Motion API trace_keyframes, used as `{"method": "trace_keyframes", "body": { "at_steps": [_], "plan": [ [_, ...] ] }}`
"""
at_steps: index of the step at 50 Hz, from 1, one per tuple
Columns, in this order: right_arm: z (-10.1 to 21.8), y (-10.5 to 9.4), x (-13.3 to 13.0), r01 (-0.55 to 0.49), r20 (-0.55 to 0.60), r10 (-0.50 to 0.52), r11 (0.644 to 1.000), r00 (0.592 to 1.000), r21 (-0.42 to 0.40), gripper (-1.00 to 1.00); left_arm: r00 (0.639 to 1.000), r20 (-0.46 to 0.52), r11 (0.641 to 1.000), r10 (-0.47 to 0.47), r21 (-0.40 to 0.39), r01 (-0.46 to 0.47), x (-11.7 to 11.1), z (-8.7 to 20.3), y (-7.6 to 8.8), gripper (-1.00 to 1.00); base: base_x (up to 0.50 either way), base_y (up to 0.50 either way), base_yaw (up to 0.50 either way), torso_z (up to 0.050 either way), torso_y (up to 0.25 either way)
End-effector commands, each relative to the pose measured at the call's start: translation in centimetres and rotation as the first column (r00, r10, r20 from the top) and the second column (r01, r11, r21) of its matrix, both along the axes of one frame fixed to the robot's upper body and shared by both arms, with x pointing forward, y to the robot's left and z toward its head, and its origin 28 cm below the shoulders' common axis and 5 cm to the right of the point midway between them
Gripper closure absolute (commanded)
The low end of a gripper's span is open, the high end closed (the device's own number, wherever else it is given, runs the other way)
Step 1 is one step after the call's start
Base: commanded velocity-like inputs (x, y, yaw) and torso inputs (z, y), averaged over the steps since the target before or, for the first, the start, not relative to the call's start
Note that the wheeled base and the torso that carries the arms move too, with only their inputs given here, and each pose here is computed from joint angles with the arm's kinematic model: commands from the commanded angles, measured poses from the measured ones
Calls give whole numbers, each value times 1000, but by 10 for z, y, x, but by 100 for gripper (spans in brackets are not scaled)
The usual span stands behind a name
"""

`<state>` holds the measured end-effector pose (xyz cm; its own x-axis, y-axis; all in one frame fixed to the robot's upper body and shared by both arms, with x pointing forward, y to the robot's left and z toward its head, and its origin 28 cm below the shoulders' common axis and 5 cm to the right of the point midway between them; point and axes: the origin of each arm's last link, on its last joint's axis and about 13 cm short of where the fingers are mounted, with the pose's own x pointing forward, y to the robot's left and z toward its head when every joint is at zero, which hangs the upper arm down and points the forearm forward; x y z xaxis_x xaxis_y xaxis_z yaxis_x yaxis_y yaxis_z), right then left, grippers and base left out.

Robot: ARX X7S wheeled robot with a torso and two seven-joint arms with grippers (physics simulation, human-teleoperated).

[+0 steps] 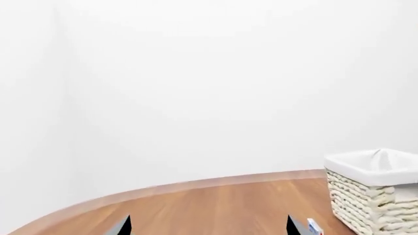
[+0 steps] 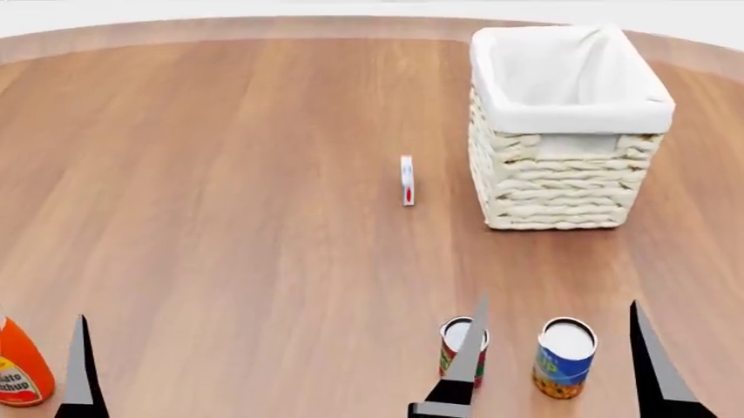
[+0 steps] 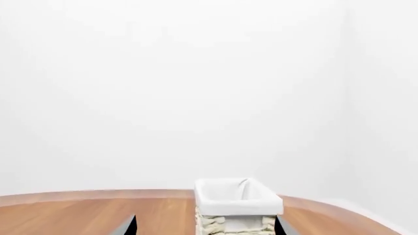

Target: Pick up the ketchup, and put it in the basket.

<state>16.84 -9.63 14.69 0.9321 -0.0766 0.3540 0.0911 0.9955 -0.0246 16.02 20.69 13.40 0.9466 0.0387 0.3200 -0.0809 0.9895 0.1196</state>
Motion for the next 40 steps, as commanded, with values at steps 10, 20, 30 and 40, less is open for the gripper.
{"method": "trace_keyframes", "body": {
  "at_steps": [10,20,30,40],
  "plan": [
    [-1,-2,2,8,-14,-8,1000,1000,-2,-100,1000,7,1000,-20,-19,21,0,2,1,-100,500,0,0,0,0],
    [-1,-2,1,6,-19,-6,1000,1000,-1,-100,1000,8,1000,-21,-19,21,-1,3,1,-100,500,0,0,0,2],
    [-1,-1,2,1,-23,-1,1000,1000,2,-100,1000,6,999,-27,-29,27,-1,4,2,-100,500,0,0,0,0],
    [-2,-1,2,-1,-29,1,1000,1000,0,-100,1000,5,999,-27,-27,27,-2,5,1,-100,500,0,0,0,1]
  ]
}}
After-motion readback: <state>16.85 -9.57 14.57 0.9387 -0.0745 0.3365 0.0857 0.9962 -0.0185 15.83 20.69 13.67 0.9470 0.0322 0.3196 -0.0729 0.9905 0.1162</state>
